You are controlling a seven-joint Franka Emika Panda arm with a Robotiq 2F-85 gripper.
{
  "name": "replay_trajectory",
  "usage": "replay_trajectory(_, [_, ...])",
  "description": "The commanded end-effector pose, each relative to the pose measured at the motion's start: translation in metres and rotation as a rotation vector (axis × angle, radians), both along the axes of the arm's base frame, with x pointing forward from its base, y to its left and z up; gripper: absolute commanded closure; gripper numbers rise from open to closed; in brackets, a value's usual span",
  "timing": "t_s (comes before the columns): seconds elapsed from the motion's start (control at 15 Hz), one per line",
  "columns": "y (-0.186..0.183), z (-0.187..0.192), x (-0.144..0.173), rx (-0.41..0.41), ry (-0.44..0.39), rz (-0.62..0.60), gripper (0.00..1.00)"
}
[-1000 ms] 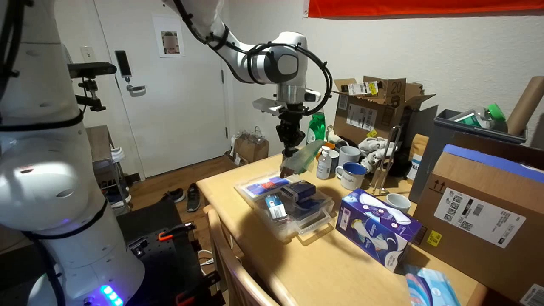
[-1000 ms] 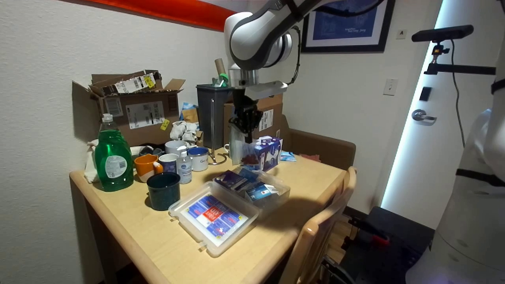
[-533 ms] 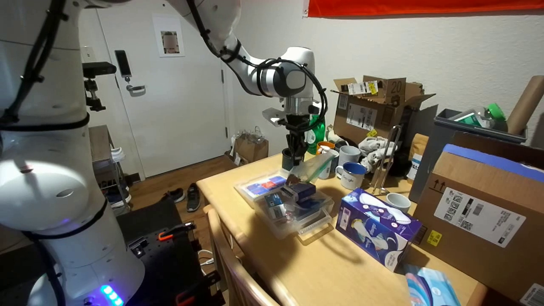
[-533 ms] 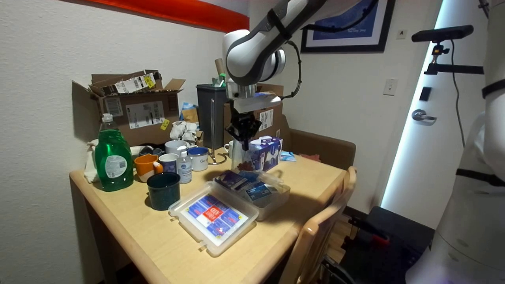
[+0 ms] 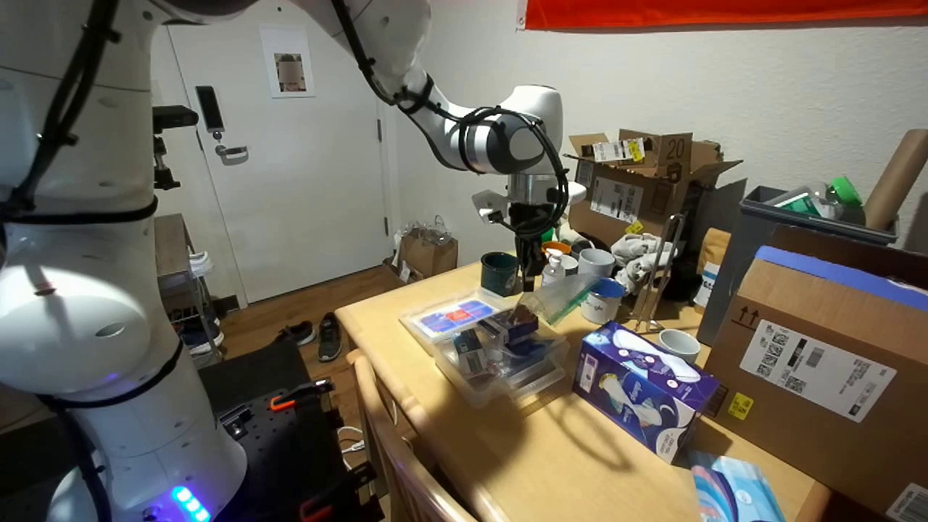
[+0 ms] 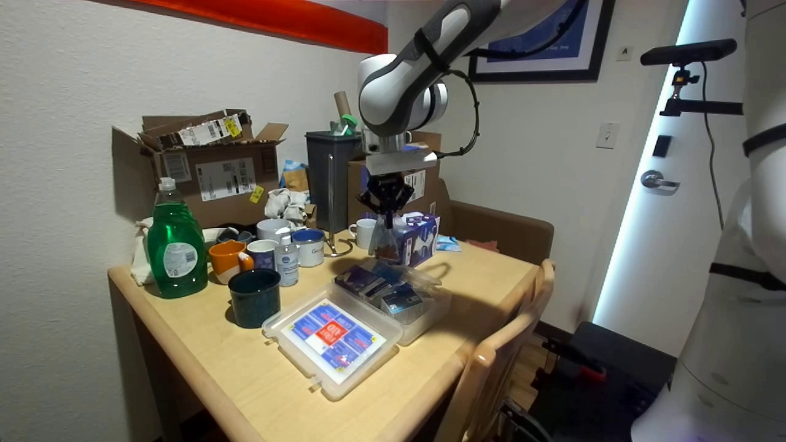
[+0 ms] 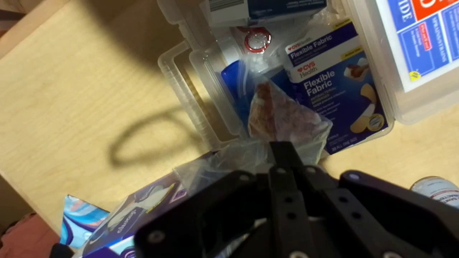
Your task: Pick the plastic zip bag on the table and put it in the plastic box
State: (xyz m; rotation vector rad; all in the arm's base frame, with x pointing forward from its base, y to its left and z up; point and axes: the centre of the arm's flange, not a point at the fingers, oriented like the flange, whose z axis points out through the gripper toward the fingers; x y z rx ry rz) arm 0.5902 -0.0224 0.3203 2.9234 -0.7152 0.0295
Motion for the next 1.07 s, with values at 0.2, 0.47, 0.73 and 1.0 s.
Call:
replay_trajectory(0.2, [-0.008, -0.046, 0.012, -0.021, 0.018, -0.101, 1.00])
replay_trajectory(0.47, [-0.013, -0.058, 0.017, -0.033, -0.029, -0.163, 1.00])
replay_trajectory(0.73, [-0.007, -0.062, 0.018, -0.047, -0.061, -0.197, 1.00])
replay_trajectory(1.0, [0.009, -0.073, 0.010, -0.040, -0.043, -0.215, 1.00])
